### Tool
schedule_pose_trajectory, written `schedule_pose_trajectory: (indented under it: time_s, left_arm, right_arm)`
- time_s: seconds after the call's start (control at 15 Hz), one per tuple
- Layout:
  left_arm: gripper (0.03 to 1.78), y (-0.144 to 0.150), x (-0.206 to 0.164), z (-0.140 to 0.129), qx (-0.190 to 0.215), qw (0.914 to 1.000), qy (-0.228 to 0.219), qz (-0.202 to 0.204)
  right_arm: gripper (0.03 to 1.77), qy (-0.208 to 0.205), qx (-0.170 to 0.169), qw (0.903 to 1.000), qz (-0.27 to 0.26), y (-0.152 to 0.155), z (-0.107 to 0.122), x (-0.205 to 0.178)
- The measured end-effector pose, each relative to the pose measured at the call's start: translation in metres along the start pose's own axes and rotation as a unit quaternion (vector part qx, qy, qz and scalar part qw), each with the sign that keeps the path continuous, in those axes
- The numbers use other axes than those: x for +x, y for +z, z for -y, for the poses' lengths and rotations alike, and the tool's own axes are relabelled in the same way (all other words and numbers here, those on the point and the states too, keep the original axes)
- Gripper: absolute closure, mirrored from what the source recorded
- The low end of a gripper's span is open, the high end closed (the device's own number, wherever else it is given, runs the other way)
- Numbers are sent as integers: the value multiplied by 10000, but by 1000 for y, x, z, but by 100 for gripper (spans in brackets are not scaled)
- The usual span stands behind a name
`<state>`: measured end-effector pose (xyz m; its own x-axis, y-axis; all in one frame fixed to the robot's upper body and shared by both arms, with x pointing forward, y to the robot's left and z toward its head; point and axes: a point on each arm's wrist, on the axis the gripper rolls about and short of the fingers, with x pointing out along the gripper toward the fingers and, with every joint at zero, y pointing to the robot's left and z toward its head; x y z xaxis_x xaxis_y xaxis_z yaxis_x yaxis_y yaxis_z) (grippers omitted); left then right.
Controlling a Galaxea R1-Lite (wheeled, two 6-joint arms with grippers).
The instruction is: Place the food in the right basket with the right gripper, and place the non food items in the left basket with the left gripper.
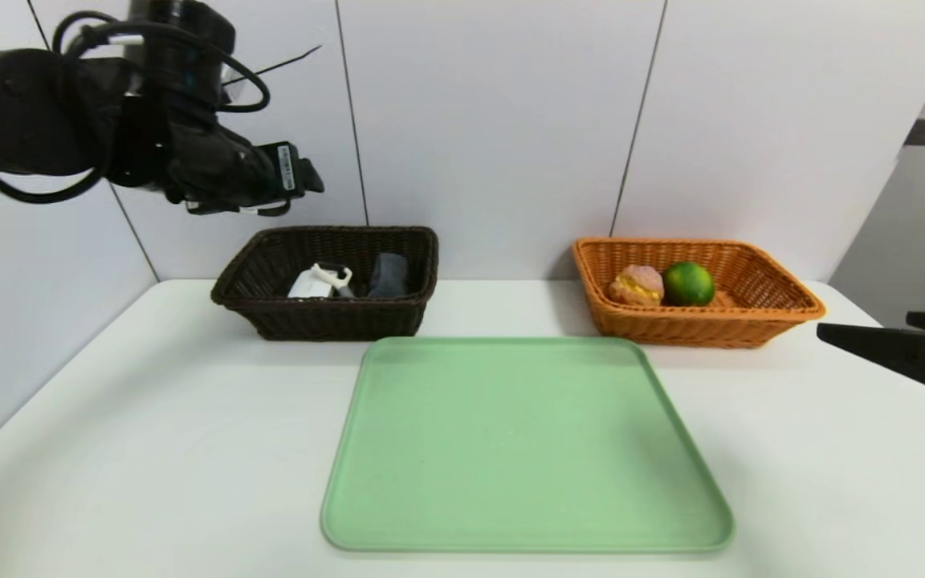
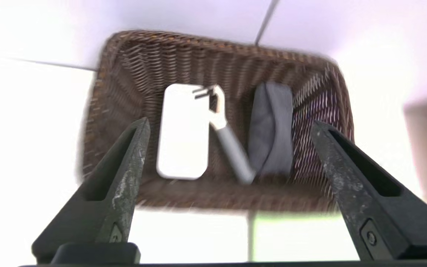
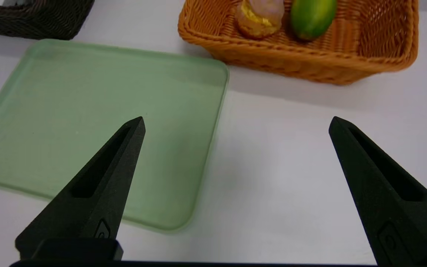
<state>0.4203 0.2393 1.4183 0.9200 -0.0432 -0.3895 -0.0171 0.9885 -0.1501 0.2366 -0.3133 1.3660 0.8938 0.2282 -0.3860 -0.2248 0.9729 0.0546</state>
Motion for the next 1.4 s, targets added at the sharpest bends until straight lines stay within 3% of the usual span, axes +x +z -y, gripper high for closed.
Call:
schedule_pose_trajectory:
  time_s: [0.13, 0.27, 0.47, 0.6, 1.0, 1.4]
  left_arm:
    - [23, -8, -34, -9, 530, 9981, -117, 276]
    - [20, -15, -69, -19, 771, 9946, -81, 689]
    - [17, -39, -115, -42, 765, 9923, 381, 900]
    - [16, -57, -142, -65, 668, 9900, 768, 980]
    - [14, -125, -226, -105, 377, 9778, 1368, 1541]
    - [12, -221, -275, -125, 165, 9654, 1549, 2091]
  right_arm:
    - [9, -24, -294, 9995, 139, 18, 1, 20]
    - [9, -102, -450, 9974, 549, 34, 1, 47]
    - [9, -670, -485, 9885, 1266, 50, 2, 84]
    - [9, -804, -466, 9857, 1407, 52, 2, 89]
    - [9, -1014, -485, 9808, 1593, 30, 4, 42]
    - [9, -1434, -396, 9712, 1859, -40, 8, -37]
